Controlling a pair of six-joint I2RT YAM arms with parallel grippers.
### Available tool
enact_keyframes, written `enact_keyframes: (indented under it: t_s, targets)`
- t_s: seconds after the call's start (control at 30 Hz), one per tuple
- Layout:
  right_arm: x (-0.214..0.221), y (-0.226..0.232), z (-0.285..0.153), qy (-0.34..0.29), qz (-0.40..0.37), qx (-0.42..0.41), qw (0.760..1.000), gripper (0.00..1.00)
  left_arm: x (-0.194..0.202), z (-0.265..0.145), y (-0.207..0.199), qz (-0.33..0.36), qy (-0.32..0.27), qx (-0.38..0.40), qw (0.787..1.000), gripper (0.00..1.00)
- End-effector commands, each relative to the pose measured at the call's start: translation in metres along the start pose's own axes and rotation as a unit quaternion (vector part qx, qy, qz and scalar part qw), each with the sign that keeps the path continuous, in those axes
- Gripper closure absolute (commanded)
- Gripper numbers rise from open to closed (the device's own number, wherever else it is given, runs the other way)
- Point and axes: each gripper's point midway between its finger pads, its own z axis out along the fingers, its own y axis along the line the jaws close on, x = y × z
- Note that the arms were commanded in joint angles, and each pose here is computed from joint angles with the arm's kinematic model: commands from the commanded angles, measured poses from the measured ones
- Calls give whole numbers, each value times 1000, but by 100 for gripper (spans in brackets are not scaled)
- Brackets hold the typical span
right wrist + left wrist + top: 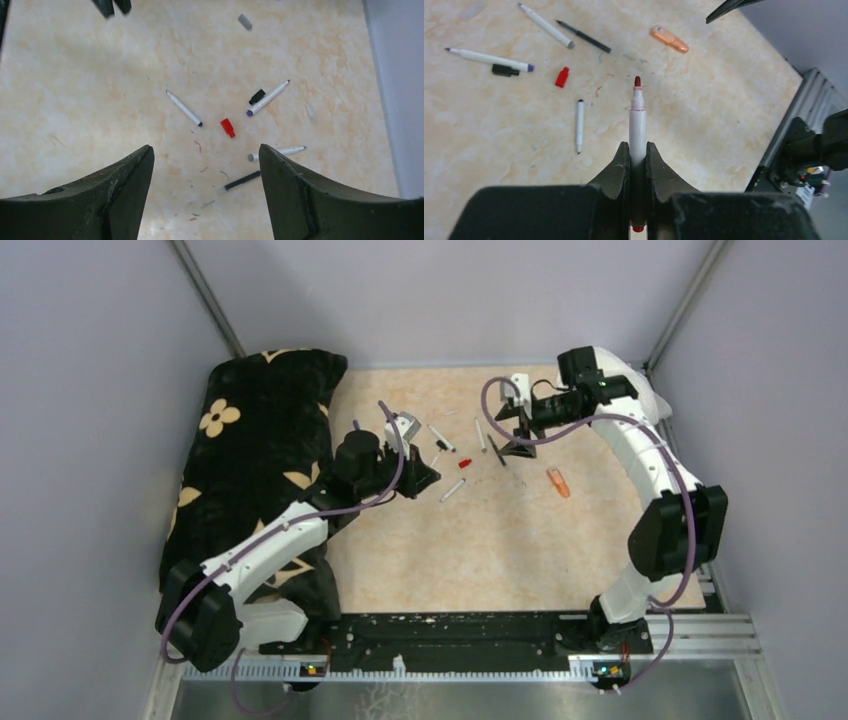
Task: Insert the pens into the pen caps
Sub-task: Insert the pen cap onto the pen.
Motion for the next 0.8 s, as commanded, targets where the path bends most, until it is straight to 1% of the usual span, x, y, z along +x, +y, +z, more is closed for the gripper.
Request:
enact_keyframes:
  t_s: [0.0, 0.1, 0.3, 0.4, 0.5, 0.6, 0.77]
  targets:
    - [40, 2, 14, 78, -173, -59, 980, 26, 35, -16, 33, 28, 58, -78, 995, 100]
    - [60, -5, 26, 111, -193, -81, 972, 29, 41, -21, 38, 26, 59, -89, 994, 100]
    - [86, -17, 57, 149, -199, -130, 960, 37, 47, -30, 49, 25, 58, -118, 991, 100]
    - [99, -21, 75, 165, -187, -152, 956, 40, 50, -34, 56, 22, 62, -139, 988, 100]
    - [107, -33, 91, 175, -173, -142, 959, 43, 49, -41, 64, 19, 57, -166, 984, 100]
    - [118, -40, 106, 185, -166, -138, 959, 44, 47, -49, 69, 18, 44, -185, 982, 100]
    - [137, -37, 120, 212, -168, -157, 950, 45, 44, -59, 78, 13, 22, -213, 977, 100]
